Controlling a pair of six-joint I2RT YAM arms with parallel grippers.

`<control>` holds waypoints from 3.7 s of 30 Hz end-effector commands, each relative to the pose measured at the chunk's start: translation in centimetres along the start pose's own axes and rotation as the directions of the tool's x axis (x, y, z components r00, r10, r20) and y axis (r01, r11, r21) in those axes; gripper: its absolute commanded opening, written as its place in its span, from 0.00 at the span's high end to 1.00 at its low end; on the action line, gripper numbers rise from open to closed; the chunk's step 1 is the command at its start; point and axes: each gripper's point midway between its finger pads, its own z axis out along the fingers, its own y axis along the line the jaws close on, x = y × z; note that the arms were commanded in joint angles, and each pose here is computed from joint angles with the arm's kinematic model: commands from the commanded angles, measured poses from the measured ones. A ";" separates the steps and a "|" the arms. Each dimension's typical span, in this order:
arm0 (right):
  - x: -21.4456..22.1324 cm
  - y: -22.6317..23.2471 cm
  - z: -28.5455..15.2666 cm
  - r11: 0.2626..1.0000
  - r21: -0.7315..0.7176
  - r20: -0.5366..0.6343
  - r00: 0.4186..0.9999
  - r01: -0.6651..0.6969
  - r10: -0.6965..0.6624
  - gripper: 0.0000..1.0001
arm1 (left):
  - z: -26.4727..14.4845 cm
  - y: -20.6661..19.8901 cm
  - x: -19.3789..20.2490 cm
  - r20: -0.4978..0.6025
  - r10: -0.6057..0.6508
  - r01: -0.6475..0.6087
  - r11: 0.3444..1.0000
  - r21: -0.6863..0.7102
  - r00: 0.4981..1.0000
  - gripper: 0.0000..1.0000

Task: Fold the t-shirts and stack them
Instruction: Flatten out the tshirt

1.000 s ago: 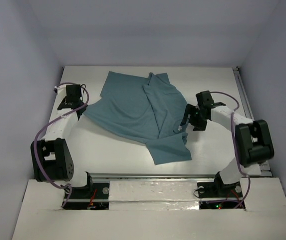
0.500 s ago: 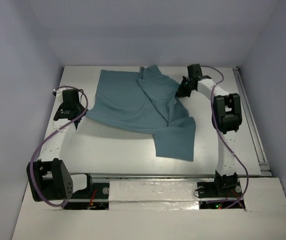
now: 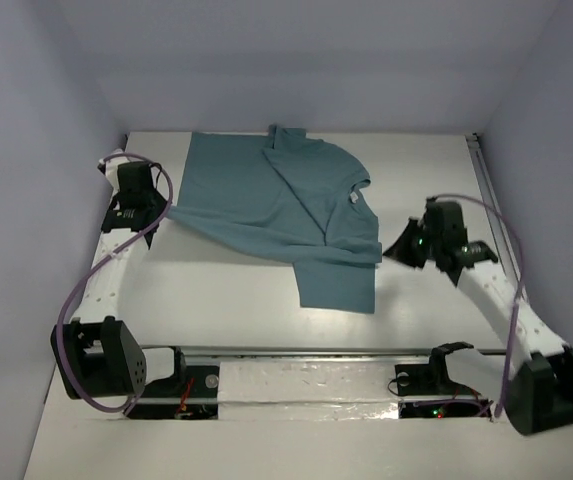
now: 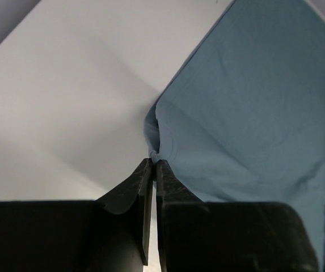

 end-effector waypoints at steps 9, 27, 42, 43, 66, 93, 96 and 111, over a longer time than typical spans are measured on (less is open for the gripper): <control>13.3 -5.7 -1.3 0.969 0.244 -0.301 0.953 0.038 0.039 0.55 | -2.7 -1.2 2.5 -0.015 -0.009 0.011 0.990 0.138 1.000 1.00; 15.0 -5.8 2.6 0.904 0.381 -0.293 0.953 0.196 -0.083 0.53 | -3.4 -2.6 5.4 -0.056 0.038 -0.027 0.980 0.196 0.998 1.00; 12.7 -5.2 3.2 0.875 0.425 -0.225 0.963 0.231 -0.146 0.47 | -3.9 -2.6 6.2 -0.066 0.062 -0.048 0.979 0.197 0.996 1.00; 13.0 -5.6 3.3 0.871 0.432 -0.235 0.962 0.234 -0.142 0.48 | -3.9 -2.5 6.3 -0.065 0.062 -0.048 0.979 0.196 0.996 1.00; 8.5 -2.3 -1.8 0.909 0.382 -0.069 0.986 0.166 -0.151 1.00 | -5.8 -4.1 3.4 -0.011 0.054 -0.050 0.970 0.240 0.998 1.00; -23.4 21.7 -53.5 0.923 -0.128 0.989 0.113 0.364 0.093 1.00 | -36.9 -10.8 -30.9 0.542 -0.502 0.050 0.763 0.644 0.674 1.00; -25.9 23.4 -50.8 0.953 0.084 0.995 0.025 0.292 -0.095 1.00 | -31.2 -12.9 -30.0 0.528 -0.432 0.064 0.814 0.577 0.731 1.00; -40.4 20.4 -18.2 0.916 0.159 0.858 0.408 0.367 -0.312 1.00 | -6.1 -20.9 -24.3 0.331 -0.291 0.139 0.899 0.414 0.898 1.00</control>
